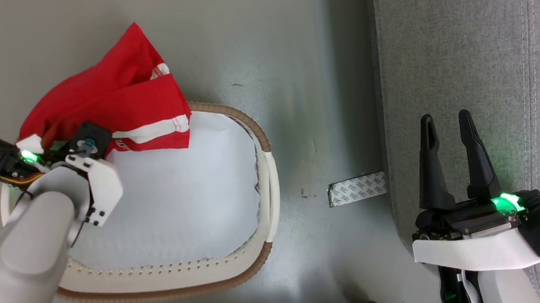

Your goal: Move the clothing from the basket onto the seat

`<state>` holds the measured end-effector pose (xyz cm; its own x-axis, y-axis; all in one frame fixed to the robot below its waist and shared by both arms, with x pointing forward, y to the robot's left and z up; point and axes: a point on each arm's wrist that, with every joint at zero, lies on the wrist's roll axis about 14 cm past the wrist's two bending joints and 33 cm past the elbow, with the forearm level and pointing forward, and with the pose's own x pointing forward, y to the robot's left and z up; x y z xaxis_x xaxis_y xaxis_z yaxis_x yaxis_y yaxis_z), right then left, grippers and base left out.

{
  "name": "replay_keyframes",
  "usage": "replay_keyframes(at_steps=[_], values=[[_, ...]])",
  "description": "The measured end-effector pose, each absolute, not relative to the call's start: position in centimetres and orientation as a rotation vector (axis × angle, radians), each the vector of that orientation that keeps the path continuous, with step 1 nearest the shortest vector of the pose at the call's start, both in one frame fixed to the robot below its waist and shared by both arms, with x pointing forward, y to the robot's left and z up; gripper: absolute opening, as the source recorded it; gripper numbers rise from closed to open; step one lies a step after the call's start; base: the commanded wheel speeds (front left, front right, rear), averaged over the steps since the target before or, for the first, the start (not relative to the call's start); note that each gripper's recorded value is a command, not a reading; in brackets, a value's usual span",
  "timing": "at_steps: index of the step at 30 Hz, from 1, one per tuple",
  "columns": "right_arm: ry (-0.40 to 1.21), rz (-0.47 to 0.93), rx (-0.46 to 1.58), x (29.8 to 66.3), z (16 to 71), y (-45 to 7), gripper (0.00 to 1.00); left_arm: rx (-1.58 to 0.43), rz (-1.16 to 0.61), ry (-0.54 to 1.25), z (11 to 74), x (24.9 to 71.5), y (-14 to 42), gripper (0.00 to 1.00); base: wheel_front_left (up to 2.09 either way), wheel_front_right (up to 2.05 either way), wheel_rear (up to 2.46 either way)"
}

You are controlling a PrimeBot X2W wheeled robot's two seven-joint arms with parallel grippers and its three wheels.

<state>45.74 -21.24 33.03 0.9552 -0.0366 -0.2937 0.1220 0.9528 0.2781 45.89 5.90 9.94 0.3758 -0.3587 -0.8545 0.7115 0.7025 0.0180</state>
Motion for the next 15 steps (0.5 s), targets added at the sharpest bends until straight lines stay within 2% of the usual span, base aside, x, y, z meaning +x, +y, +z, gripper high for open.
replay_keyframes(at_steps=[3,9,12,14,15], values=[[0.292,-0.081,0.301,45.76,32.96,-21.18,1.00,0.414,-0.715,0.954,10.11,45.93,5.56,0.47,0.00,0.00,0.00],[0.296,-0.080,0.305,45.83,32.67,-21.10,1.00,0.406,-0.717,0.945,10.20,45.97,5.27,0.37,0.00,0.00,0.00],[0.299,-0.081,0.305,45.83,32.52,-21.11,1.00,0.404,-0.718,0.943,10.21,46.03,5.19,0.16,0.00,0.00,0.00],[0.301,-0.082,0.304,45.82,32.43,-21.14,1.00,0.401,-0.717,0.941,10.22,46.13,5.12,0.09,0.00,0.00,0.00],[0.302,-0.082,0.303,45.81,32.38,-21.16,1.00,0.401,-0.716,0.939,10.21,46.19,5.09,0.00,0.00,0.00,0.00]])
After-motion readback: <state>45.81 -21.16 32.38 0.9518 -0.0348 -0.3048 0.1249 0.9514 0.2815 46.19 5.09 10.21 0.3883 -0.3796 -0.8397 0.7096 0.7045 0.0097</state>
